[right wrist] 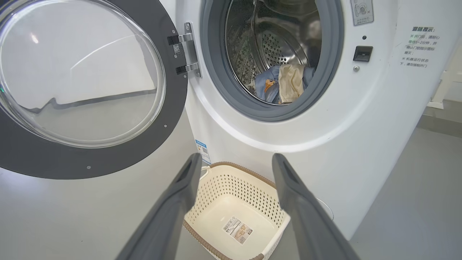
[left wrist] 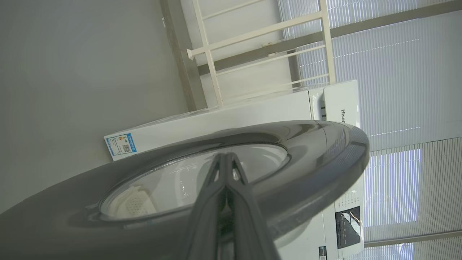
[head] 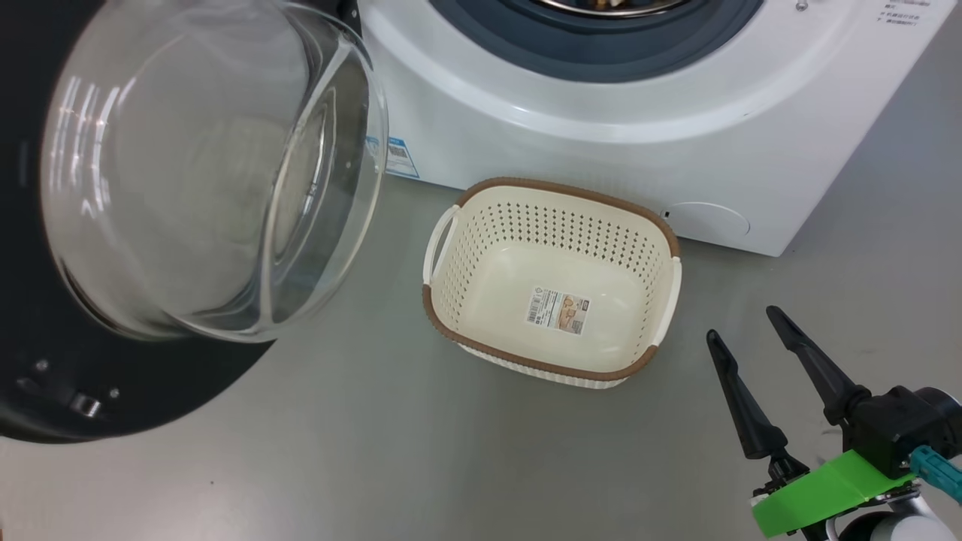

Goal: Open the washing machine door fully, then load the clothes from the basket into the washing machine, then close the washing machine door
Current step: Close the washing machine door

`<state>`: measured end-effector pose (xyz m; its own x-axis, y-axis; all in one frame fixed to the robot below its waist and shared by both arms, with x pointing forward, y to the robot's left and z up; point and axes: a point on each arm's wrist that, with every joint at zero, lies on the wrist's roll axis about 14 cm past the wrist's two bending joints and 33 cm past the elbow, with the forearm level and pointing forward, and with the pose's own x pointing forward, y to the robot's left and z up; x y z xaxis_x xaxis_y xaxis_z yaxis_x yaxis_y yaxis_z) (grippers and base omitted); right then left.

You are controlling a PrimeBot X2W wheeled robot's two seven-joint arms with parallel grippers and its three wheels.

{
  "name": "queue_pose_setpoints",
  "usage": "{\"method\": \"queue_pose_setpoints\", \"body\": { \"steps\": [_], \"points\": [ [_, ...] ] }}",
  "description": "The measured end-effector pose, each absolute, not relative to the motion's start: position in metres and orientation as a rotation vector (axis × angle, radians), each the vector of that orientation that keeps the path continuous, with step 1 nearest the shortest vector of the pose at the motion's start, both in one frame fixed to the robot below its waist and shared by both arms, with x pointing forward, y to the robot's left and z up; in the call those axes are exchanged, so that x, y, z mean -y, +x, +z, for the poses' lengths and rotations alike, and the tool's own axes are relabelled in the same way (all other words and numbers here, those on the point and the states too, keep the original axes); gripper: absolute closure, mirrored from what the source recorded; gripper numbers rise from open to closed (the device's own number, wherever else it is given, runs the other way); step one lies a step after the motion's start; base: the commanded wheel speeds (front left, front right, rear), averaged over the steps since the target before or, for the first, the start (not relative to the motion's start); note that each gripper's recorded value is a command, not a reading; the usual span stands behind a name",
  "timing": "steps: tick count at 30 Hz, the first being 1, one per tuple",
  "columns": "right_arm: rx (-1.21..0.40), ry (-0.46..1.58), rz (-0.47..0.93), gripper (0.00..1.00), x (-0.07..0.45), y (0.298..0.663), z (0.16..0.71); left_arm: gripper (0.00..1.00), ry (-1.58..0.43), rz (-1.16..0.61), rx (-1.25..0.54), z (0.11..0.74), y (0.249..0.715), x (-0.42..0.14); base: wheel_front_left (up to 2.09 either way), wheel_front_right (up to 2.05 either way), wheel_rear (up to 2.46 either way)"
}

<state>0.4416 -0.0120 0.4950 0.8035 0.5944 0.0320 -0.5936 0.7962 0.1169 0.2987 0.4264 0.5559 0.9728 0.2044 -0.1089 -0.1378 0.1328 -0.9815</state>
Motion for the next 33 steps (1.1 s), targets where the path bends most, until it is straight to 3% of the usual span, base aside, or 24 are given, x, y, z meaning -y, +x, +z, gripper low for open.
{"method": "queue_pose_setpoints", "body": {
  "steps": [33],
  "points": [
    [0.08,0.153,0.407,0.0,0.073,0.401,0.528,1.0,-1.479,-0.339,-0.269,0.563,0.315,-0.251,0.0,0.0,0.0]
  ]
}}
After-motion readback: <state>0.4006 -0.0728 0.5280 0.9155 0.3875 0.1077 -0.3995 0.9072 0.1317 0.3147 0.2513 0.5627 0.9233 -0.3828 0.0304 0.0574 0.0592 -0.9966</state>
